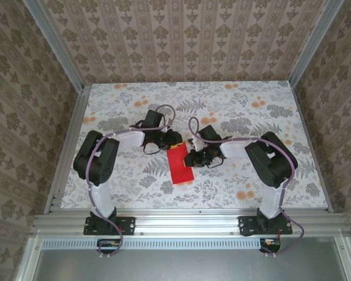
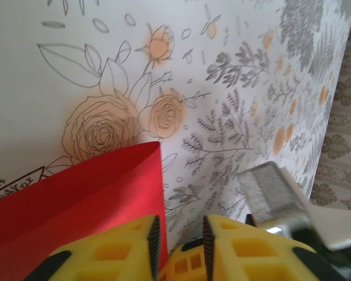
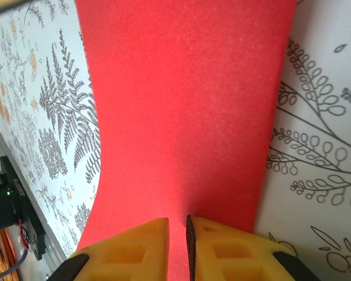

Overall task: Fold a paper plane with a square sheet of paper (pick it up from the middle)
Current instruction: First fold in half a square sheet of paper at the center of the table.

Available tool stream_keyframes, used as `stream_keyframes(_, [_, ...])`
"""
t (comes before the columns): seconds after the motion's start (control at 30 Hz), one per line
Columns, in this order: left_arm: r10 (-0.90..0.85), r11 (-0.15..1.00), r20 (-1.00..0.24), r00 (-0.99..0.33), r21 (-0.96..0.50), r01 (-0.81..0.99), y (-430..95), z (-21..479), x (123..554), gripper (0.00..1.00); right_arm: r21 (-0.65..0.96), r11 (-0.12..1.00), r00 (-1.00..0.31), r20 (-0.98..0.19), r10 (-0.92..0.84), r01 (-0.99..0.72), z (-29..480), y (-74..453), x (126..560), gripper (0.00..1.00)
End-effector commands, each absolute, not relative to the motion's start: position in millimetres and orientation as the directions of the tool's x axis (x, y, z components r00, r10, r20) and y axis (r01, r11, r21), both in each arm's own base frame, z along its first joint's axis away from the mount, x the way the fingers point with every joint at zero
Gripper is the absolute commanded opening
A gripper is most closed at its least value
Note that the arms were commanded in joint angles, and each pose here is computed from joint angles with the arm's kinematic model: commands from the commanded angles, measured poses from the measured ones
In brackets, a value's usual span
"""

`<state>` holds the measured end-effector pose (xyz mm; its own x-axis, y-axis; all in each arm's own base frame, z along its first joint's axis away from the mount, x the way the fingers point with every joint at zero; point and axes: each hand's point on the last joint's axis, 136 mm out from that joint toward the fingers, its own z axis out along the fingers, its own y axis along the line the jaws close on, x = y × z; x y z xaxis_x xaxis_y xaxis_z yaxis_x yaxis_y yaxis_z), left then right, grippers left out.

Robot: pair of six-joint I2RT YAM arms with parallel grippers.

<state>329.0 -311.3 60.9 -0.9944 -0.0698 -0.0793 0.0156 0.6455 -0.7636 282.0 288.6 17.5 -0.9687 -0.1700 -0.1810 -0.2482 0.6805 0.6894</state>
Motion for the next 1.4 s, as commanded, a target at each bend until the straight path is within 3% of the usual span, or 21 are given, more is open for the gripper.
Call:
stream_keyframes(0.0, [-0.041, 0.604, -0.071, -0.997, -0.797, 0.032, -324.8, 65.8, 335.6, 0.23, 0.718, 0.638, -0.959, -0.170, -0.229, -0.280, 12.5, 296.8, 271.7, 0.18])
stream_keyframes(0.67, [-0.012, 0.647, 0.011, -1.000, -0.762, -0.016, -335.4, 22.5, 337.8, 0.13, 0.736, 0.632, -0.969, -0.151, -0.195, -0.242, 9.3, 296.1, 276.4, 0.18])
stream_keyframes(0.83, [-0.027, 0.709, 0.033, -0.999, -0.704, -0.042, -322.5, 5.9, 331.8, 0.09, 0.773, 0.610, -0.978, -0.207, -0.017, -0.174, 55.8, 296.1, 305.7, 0.17])
stream_keyframes(0.93, [-0.041, 0.737, 0.032, -0.999, -0.674, -0.052, -316.7, -3.1, 332.0, 0.08, 0.751, 0.655, -0.970, -0.214, 0.116, -0.087, 67.0, 288.9, 326.2, 0.16])
stream_keyframes(1.1, [-0.047, 0.752, 0.037, -0.998, -0.657, -0.059, -314.3, -8.8, 331.5, 0.07, 0.689, 0.724, -0.974, -0.148, 0.171, 0.023, 38.0, 277.6, 330.1, 0.14])
stream_keyframes(1.37, [-0.050, 0.763, 0.041, -0.998, -0.643, -0.065, -313.0, -13.7, 330.5, 0.06, 0.666, 0.745, -0.981, -0.129, 0.145, 0.023, 28.2, 287.9, 336.8, 0.10])
